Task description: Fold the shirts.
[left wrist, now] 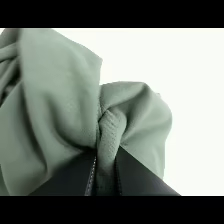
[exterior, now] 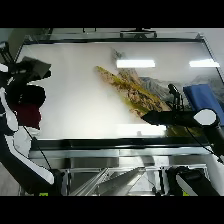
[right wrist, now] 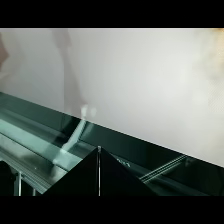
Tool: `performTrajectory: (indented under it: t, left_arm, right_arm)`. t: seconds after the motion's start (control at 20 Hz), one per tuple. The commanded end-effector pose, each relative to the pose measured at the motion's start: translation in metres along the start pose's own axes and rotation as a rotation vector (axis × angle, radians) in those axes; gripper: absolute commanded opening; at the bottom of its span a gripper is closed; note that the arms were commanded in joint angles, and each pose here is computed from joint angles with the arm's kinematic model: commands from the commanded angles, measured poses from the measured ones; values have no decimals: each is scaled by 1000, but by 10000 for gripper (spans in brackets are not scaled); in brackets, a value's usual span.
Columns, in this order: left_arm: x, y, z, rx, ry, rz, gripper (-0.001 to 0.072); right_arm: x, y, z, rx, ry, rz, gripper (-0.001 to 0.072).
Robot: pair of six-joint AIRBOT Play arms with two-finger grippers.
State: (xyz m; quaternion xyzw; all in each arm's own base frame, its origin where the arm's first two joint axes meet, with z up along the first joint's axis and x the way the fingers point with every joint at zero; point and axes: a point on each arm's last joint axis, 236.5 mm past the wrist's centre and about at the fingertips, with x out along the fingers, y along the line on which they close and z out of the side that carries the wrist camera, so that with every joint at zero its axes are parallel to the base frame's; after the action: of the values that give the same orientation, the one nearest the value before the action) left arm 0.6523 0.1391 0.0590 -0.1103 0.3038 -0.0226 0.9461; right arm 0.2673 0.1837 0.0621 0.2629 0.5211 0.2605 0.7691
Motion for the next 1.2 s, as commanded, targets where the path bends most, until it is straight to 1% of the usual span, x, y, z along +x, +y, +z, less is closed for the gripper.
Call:
performTrajectory:
  t: [0.0,0.05,0.1,0.15,0.25,0.4,0.55,0.6,0.65,0.7,0.75,0.8,0.85,0.9,0.95,1.0,1.05,1.1,1.15]
  left_arm:
    - [-85,-148,59,-34,-70,-354,19]
    - [-110,-193,55,-11,-30,-463,20]
    - [-127,-228,42,32,29,-538,19]
    - [-142,-261,23,81,104,-597,18]
    - [-158,-316,-23,110,250,-698,18]
    - [-159,-380,-98,137,426,-791,17]
    - [-142,-418,-155,122,502,-803,18]
    - [-137,-424,-167,114,509,-796,102]
    - [-134,-427,-174,108,512,-790,429]
    - [-134,-429,-175,107,513,-790,720]
    - [-137,-426,-172,113,517,-795,716]
    - [-143,-421,-166,125,530,-806,715]
    - [-150,-411,-161,136,552,-808,713]
    - [-155,-396,-159,133,592,-785,712]
    - [-158,-377,-160,120,640,-755,712]
    - [-159,-361,-163,111,676,-733,712]
    - [-158,-349,-168,88,698,-721,711]
    - [-154,-339,-175,53,716,-707,711]
    - [-148,-327,-189,21,741,-688,711]
  right_arm:
    - [0,0,0,1,2,0,17]
    - [0,0,0,1,1,0,17]
    - [0,0,0,1,2,0,17]
    - [0,0,0,1,2,0,17]
    - [0,0,0,1,2,0,17]
    - [0,-1,4,1,-16,-2,17]
    - [0,2,4,6,-17,8,17]
    - [0,3,4,8,-18,12,17]
    - [0,3,4,8,-18,13,17]
    - [0,3,4,3,-18,13,18]
    - [0,3,4,-14,-19,13,29]
    - [0,2,6,-36,-26,9,138]
    - [-2,-2,11,-34,-43,1,283]
    - [-5,-9,19,-21,-71,-13,280]
    - [-8,-19,28,-12,-99,-29,187]
    - [-11,-32,38,5,-126,-50,164]
    - [-11,-46,44,28,-133,-69,218]
    - [-8,-58,46,59,-125,-82,411]
    - [-1,-69,45,91,-100,-91,501]
